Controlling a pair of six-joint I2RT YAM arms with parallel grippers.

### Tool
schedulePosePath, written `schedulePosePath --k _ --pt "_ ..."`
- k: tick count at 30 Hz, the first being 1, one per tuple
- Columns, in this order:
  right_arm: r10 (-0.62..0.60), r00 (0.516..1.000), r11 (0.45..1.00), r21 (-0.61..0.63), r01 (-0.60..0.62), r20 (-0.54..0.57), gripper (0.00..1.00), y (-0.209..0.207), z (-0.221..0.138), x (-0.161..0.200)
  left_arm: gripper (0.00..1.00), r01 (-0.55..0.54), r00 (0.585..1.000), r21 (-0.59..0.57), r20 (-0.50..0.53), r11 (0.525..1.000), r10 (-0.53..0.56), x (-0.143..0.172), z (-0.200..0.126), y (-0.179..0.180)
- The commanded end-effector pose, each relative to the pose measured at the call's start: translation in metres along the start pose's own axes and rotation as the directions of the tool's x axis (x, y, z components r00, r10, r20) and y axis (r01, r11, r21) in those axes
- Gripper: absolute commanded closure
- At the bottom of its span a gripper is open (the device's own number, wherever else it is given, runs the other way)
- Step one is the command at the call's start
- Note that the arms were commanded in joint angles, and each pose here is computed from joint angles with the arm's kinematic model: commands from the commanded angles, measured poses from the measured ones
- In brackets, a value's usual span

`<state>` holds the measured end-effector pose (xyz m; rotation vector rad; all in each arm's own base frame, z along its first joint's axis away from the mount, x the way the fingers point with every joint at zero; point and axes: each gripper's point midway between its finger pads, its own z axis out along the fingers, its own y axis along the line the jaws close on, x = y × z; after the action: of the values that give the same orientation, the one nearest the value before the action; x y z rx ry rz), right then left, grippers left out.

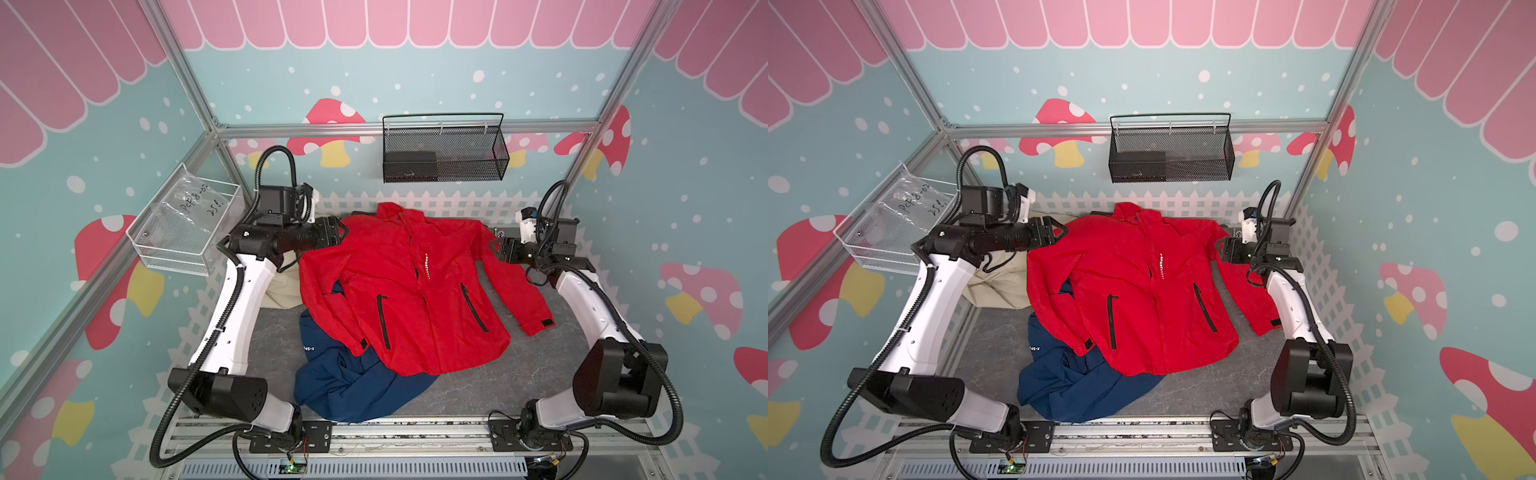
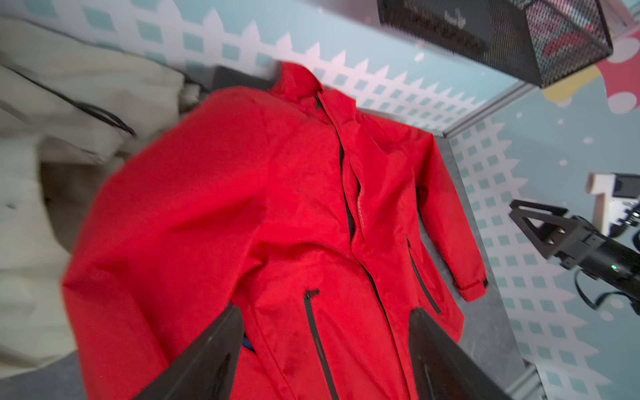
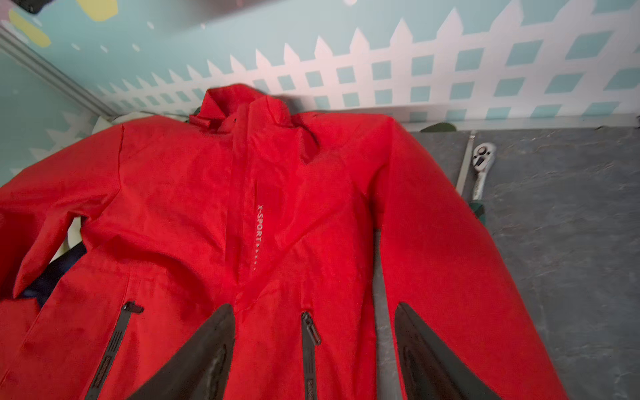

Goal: Unzip the jacket
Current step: Flatten out the jacket.

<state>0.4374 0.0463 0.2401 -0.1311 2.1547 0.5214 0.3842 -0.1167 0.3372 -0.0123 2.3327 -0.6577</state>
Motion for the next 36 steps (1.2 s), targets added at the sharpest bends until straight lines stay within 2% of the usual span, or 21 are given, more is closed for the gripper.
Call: schedulePosePath --k 1,7,9,10,13,19,28,36 --pt "0.028 0.998 0.999 -0.028 -0.03 -0.061 0.27 0.012 0.0 0.027 0.26 0.153 0.963 -0.071 -0.214 0.986 -0.165 0.063 0.04 0.02" --pt "0.042 0.989 0.996 -0.069 -0.052 -0.143 0.29 0.019 0.01 0.06 0.29 0.27 0.872 -0.127 -0.388 0.954 -0.298 0.14 0.075 0.019" --pt "0.04 0.985 0.996 -0.072 -0.052 -0.165 0.3 0.017 0.017 0.069 0.3 0.286 0.847 -0.17 -0.415 0.943 -0.332 0.157 0.085 0.031" --pt "0.043 0.984 0.996 -0.07 -0.056 -0.175 0.31 0.015 0.021 0.073 0.3 0.281 0.848 -0.191 -0.41 0.94 -0.337 0.162 0.09 0.038" --pt "0.038 0.979 0.996 -0.076 -0.054 -0.199 0.32 0.013 0.03 0.081 0.3 0.244 0.859 -0.249 -0.392 0.937 -0.328 0.167 0.098 0.056" --pt "0.027 0.975 0.999 -0.039 -0.036 -0.218 0.32 0.004 0.042 0.086 0.34 0.238 0.839 -0.273 -0.425 0.932 -0.339 0.181 0.11 0.069" --pt "0.069 0.964 0.997 0.038 -0.061 -0.258 0.3 -0.022 0.072 0.096 0.54 0.265 0.82 -0.239 -0.454 0.934 -0.348 0.191 0.122 0.067" --pt "0.088 0.955 0.996 -0.006 -0.093 -0.284 0.35 -0.032 0.114 0.097 0.56 0.266 0.814 -0.229 -0.467 0.936 -0.346 0.193 0.125 0.067"
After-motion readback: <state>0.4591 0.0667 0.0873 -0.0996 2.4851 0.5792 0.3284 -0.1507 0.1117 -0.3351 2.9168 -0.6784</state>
